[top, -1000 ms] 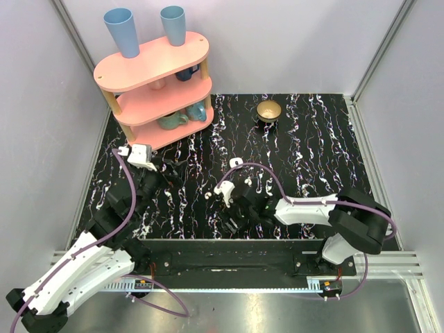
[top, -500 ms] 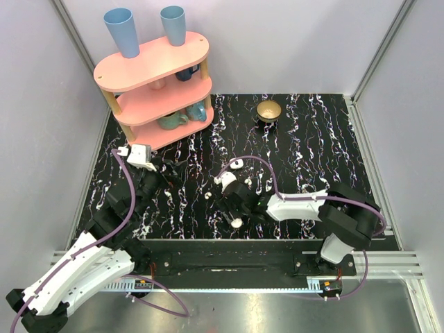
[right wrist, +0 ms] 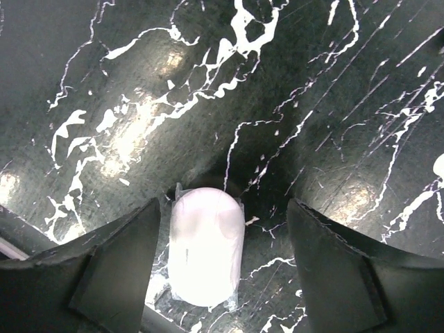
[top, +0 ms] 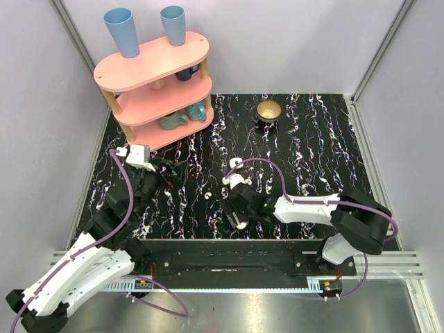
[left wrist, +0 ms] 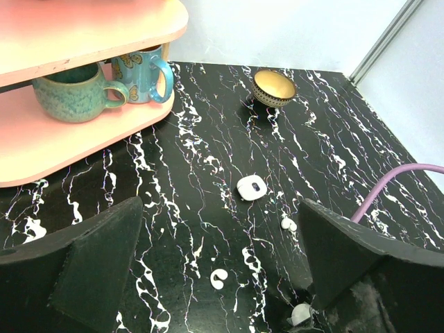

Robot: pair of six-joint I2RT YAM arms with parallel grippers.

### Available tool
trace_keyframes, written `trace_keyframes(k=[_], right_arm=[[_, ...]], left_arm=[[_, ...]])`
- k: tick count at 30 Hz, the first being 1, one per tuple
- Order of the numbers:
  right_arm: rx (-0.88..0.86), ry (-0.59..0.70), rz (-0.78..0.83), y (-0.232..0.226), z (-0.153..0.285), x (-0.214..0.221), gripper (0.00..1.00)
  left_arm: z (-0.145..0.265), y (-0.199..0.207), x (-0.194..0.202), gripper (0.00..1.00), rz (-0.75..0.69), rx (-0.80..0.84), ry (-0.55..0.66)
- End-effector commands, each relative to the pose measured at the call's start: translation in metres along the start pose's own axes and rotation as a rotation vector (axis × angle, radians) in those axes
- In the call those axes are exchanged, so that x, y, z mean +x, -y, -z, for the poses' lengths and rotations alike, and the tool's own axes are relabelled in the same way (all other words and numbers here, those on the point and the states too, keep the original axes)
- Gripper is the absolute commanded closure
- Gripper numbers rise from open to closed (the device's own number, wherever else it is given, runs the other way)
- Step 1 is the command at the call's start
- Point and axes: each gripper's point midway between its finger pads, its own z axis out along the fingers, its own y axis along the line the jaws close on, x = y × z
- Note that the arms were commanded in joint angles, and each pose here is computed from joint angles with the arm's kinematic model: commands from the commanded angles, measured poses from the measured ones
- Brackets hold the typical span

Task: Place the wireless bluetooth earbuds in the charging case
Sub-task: Move the charging case to the corner of the board, then pick up the charging case from the corner of the board.

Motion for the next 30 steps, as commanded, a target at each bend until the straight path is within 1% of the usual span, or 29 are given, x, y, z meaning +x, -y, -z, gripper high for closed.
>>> trace_keyframes(k=[1,4,6,12,14,18,23,24,30], right_arm=[[-0.04,-0.09,-0.005,-0.009,0.009,0.024,0.18],[-0.061,-0.104,-0.002,-0.012,0.013,0.027,0.17],[-0.043,-0.116,-0.03,-0.01,0.014,0.031,0.18],[0.0,-0.141,-0.064,-0.01,0.015,0.044,0.23],[0.002,-0.155,-0.073,-0.011,0.014,0.048,0.27],[-0.012,-0.161,-0.071,-0.019,0.015,0.056,0.28],[0.045,-0.168,-0.074,-0.009,0.01,0.062,0.31],[0.085,-0.172,-0.081,-0.003,0.01,0.063,0.34],[0.086,-0.183,-0.109,-0.006,0.014,0.07,0.33]], left_arm=[[0.003,0.008,-0.011,0.01,0.013,0.031,0.012],[0.004,0.008,-0.011,0.01,0.017,0.033,0.014],[0.005,0.007,-0.01,0.01,0.02,0.033,0.014],[0.003,0.011,-0.01,0.01,0.021,0.048,0.006],[0.003,0.011,-0.012,0.01,0.021,0.046,0.004],[0.003,0.016,-0.014,0.01,0.015,0.061,-0.014],[0.004,0.025,-0.019,0.01,0.034,0.104,-0.012],[0.006,0.028,-0.021,0.01,0.037,0.12,-0.01],[0.014,0.029,-0.023,0.01,0.043,0.141,-0.002]])
